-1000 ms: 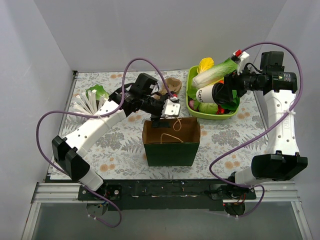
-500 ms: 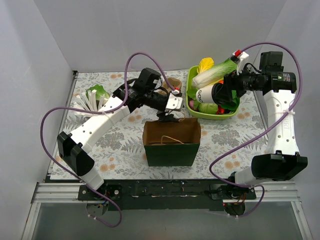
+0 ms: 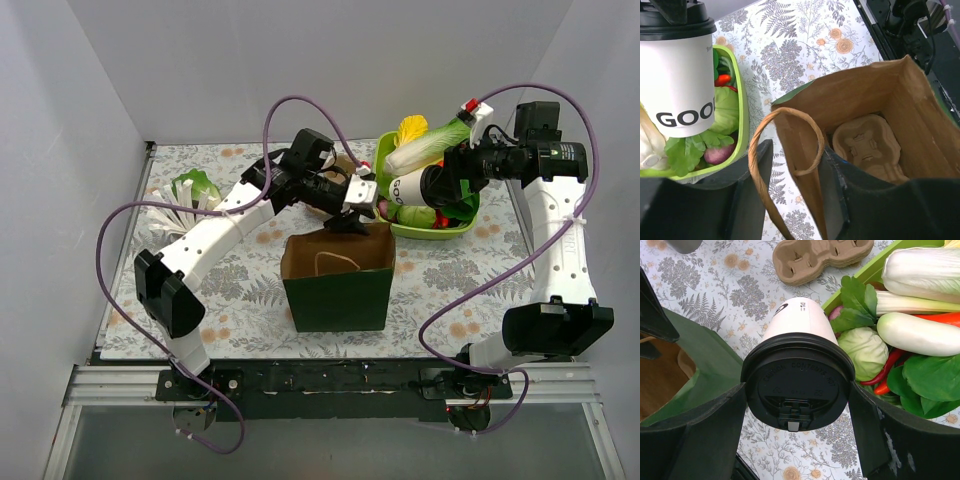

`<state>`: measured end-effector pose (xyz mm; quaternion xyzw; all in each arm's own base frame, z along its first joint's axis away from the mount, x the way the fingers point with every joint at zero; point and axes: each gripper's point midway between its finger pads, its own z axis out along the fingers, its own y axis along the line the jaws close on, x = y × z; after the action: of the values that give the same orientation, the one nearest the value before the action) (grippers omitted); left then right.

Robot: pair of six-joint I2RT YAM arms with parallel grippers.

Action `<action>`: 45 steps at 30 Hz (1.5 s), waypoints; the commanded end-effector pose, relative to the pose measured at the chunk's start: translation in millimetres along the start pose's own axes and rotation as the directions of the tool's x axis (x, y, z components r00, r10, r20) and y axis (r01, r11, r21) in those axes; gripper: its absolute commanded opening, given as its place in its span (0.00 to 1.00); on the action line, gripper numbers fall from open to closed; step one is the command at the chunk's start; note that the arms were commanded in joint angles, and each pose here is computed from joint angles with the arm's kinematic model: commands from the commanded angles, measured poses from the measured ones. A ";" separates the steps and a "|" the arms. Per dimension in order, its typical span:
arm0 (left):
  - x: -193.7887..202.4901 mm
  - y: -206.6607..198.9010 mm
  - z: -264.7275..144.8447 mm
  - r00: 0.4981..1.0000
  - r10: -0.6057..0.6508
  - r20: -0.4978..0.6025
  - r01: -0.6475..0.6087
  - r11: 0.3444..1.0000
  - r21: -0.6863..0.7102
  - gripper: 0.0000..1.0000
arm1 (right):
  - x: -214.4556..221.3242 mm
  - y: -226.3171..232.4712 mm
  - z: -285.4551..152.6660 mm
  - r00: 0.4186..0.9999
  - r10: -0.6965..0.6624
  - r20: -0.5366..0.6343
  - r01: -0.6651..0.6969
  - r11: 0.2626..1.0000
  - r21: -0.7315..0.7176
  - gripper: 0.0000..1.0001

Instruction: Pack the takeout coffee

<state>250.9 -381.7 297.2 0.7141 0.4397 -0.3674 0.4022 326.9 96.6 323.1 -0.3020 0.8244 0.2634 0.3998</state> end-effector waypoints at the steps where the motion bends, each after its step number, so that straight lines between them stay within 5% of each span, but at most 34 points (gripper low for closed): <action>1: -12.0 4.3 -2.3 0.999 -0.045 0.004 0.046 0.999 -0.008 0.37 | -6.8 1.7 -1.7 1.000 -0.016 0.026 0.016 1.000 0.005 0.01; 8: -5.9 12.4 -1.3 0.989 -0.144 -0.039 0.143 0.989 -0.038 0.31 | -7.0 2.6 -1.5 0.999 -0.017 0.027 0.017 1.000 0.003 0.01; 11: -1.2 18.1 -3.4 0.983 -0.174 -0.061 0.169 0.982 -0.086 0.43 | -7.9 2.6 -2.2 0.999 -0.020 0.030 0.020 1.000 0.006 0.01; 18: 3.3 34.3 -13.0 0.978 -0.200 -0.065 0.180 0.956 -0.231 0.45 | -7.2 4.1 -3.3 0.999 -0.021 0.031 0.021 1.000 0.006 0.01; 30: 11.9 23.1 -14.5 0.934 -0.337 -0.118 0.310 0.930 -0.196 0.09 | -12.7 5.0 -2.5 0.999 -0.024 0.039 0.024 1.000 0.000 0.01; 36: 20.0 18.4 -14.6 0.923 -0.358 -0.141 0.328 0.924 -0.198 0.02 | -19.7 8.6 -5.1 0.998 -0.042 0.049 0.042 0.999 -0.010 0.01; 45: 23.6 22.4 -40.9 0.895 -0.416 -0.161 0.343 0.873 -0.347 0.00 | -93.8 64.0 -52.7 0.934 -0.242 0.264 0.269 0.960 -0.070 0.01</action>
<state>289.5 -366.7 277.3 0.6073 0.6423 -0.3081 0.3517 328.8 111.1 393.2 -0.3414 0.7692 0.2616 0.4726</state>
